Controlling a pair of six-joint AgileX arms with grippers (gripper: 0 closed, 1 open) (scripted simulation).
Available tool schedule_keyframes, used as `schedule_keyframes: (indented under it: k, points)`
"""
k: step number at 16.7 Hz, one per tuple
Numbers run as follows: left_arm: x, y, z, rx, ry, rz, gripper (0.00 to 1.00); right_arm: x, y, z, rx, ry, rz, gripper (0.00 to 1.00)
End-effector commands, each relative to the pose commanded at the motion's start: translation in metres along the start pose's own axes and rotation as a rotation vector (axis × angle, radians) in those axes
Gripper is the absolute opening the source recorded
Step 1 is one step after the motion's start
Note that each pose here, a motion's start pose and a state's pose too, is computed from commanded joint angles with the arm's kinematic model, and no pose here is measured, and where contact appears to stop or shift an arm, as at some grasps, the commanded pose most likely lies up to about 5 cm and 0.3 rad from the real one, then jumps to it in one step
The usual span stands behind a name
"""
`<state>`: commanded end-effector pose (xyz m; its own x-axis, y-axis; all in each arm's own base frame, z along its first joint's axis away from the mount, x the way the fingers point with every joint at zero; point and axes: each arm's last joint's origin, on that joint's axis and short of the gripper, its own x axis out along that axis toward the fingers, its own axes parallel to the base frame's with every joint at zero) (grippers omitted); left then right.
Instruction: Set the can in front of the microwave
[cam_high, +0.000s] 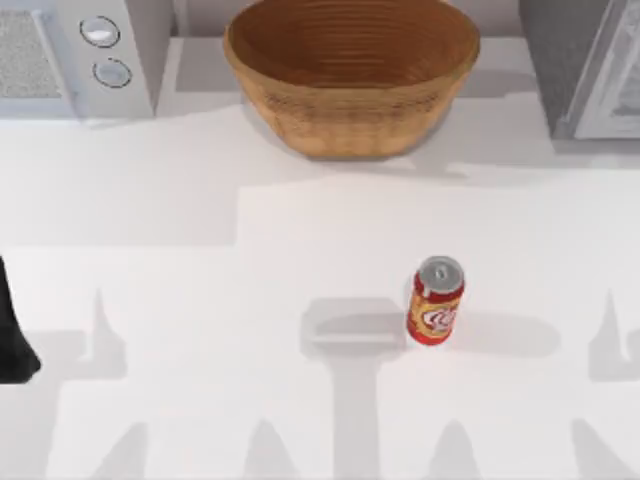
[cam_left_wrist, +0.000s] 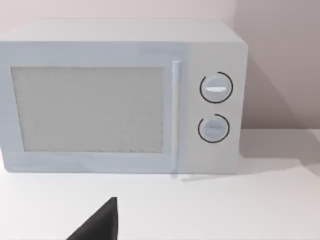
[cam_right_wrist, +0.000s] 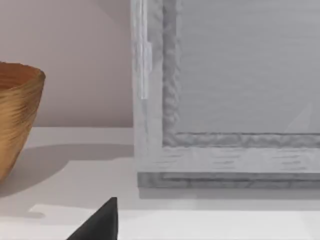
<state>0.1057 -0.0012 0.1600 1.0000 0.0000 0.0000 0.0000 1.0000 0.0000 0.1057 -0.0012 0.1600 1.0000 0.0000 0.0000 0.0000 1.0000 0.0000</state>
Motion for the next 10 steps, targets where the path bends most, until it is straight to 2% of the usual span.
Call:
schedule_keyframes:
  k: [5,10]
  points:
    - [0.000,-0.002,0.011,-0.001,0.032,-0.019,1.00,0.000,0.000,0.000,0.000,0.000,0.000,1.00]
    - [0.010,-0.012,0.065,0.000,0.194,-0.110,1.00,0.000,0.000,0.000,0.000,0.000,0.000,1.00]
